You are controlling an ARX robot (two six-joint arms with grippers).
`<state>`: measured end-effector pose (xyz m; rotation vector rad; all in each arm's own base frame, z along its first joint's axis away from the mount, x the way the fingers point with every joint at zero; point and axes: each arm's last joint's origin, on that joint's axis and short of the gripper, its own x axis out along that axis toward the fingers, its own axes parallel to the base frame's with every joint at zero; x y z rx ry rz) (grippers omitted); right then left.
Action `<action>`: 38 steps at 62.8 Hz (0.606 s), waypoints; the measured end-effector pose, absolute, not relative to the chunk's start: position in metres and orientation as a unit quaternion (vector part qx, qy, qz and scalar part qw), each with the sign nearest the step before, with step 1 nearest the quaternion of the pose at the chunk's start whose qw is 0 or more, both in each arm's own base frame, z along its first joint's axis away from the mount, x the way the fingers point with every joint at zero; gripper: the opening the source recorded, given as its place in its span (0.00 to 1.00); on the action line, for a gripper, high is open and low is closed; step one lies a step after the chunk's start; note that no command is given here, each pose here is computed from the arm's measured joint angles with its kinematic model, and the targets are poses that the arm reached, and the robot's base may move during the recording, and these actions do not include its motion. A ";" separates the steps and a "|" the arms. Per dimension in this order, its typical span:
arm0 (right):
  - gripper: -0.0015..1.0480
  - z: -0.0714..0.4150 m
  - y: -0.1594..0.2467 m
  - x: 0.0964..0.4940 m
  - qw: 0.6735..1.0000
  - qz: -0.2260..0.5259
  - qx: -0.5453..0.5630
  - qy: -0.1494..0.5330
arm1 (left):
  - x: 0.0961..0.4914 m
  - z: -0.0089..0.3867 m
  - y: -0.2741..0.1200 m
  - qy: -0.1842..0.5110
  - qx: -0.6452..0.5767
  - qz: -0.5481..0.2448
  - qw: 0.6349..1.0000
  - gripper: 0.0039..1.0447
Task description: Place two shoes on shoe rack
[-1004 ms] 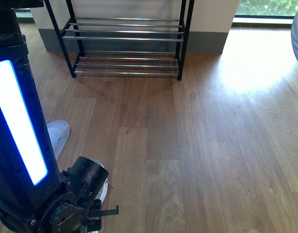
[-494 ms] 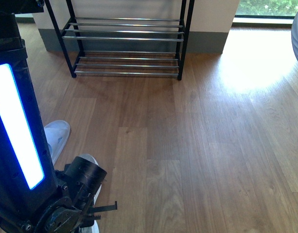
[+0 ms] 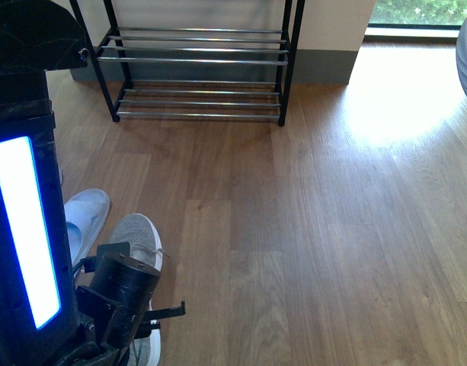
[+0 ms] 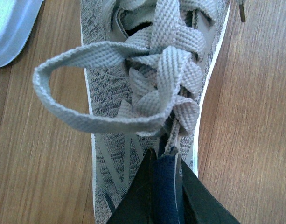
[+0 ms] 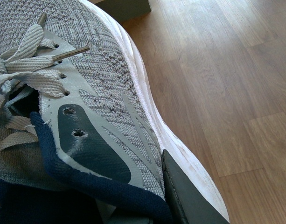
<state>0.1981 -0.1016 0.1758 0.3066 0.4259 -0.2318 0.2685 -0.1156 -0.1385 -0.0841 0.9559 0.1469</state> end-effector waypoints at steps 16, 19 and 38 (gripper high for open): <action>0.01 0.176 -0.102 0.198 0.959 -0.115 0.151 0.210 | 0.268 -0.139 -0.116 0.436 -0.037 0.080 0.896 0.02; 0.01 0.176 -0.102 0.198 0.959 -0.115 0.151 0.210 | 0.268 -0.139 -0.116 0.435 -0.036 0.082 0.896 0.02; 0.01 0.176 -0.102 0.198 0.959 -0.114 0.151 0.210 | 0.269 -0.139 -0.116 0.406 -0.022 0.088 0.909 0.02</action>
